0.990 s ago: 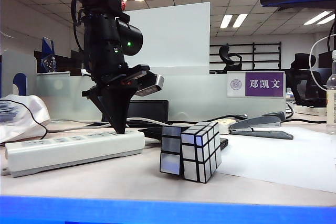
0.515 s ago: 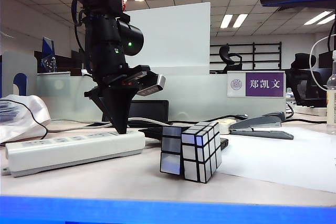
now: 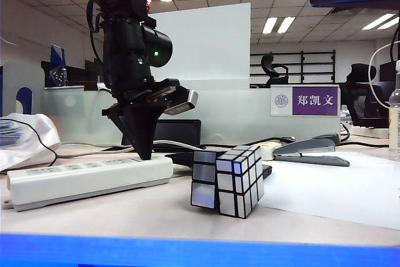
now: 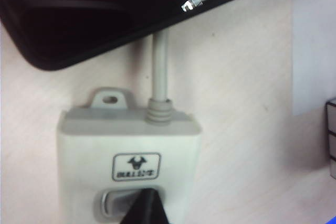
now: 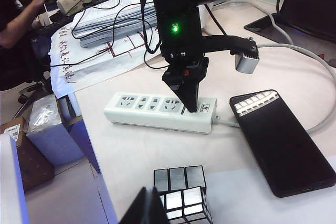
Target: Press the button on the power strip.
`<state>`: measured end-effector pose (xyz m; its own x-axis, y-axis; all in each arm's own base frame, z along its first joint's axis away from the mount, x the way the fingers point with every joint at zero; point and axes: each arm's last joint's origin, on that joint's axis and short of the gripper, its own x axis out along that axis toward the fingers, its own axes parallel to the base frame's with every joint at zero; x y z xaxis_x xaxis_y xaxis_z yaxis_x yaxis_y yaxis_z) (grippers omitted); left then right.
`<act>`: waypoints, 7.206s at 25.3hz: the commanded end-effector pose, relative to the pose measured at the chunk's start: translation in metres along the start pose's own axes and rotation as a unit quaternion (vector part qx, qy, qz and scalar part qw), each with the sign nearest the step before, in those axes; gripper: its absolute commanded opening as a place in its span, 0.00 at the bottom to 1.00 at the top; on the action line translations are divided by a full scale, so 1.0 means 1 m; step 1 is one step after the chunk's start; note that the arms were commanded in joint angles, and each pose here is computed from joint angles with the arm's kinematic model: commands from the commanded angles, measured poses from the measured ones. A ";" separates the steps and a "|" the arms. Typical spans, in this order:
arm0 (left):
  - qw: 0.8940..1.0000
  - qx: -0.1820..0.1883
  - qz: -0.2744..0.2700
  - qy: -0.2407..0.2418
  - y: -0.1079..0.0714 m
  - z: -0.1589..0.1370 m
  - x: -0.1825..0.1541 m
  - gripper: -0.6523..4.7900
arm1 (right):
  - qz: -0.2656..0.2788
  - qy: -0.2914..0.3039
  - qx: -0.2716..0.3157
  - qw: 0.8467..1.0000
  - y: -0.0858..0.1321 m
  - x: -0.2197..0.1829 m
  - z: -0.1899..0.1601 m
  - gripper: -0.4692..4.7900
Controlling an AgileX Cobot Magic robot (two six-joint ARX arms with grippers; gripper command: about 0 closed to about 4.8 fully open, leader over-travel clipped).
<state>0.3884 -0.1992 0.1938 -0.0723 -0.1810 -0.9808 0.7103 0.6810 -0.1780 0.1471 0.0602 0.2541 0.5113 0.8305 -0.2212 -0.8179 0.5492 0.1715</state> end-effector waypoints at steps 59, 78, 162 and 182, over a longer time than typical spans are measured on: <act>0.860 0.068 0.116 -0.492 -0.114 -0.160 -0.280 0.11 | 0.008 -0.139 -0.057 0.989 0.012 -0.014 0.035 0.09; 0.782 -0.015 0.222 -0.582 -0.153 -0.316 -0.234 0.11 | 0.018 -0.221 -0.106 0.969 0.040 -0.046 0.048 0.09; 0.676 -0.178 0.279 -0.659 -0.094 -0.360 -0.043 0.11 | -0.230 -0.239 0.002 0.943 0.029 -0.050 -0.060 0.09; 0.623 -0.210 0.261 -0.707 -0.073 -0.346 -0.003 0.11 | -0.231 -0.238 0.002 0.944 0.029 -0.050 -0.060 0.09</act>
<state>0.0938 -0.0044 0.1837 0.9857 -0.1512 0.0748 0.1599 0.9788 -0.1280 0.0830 0.0288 0.2099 0.8772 0.4501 0.1671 -0.4751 0.8639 0.1672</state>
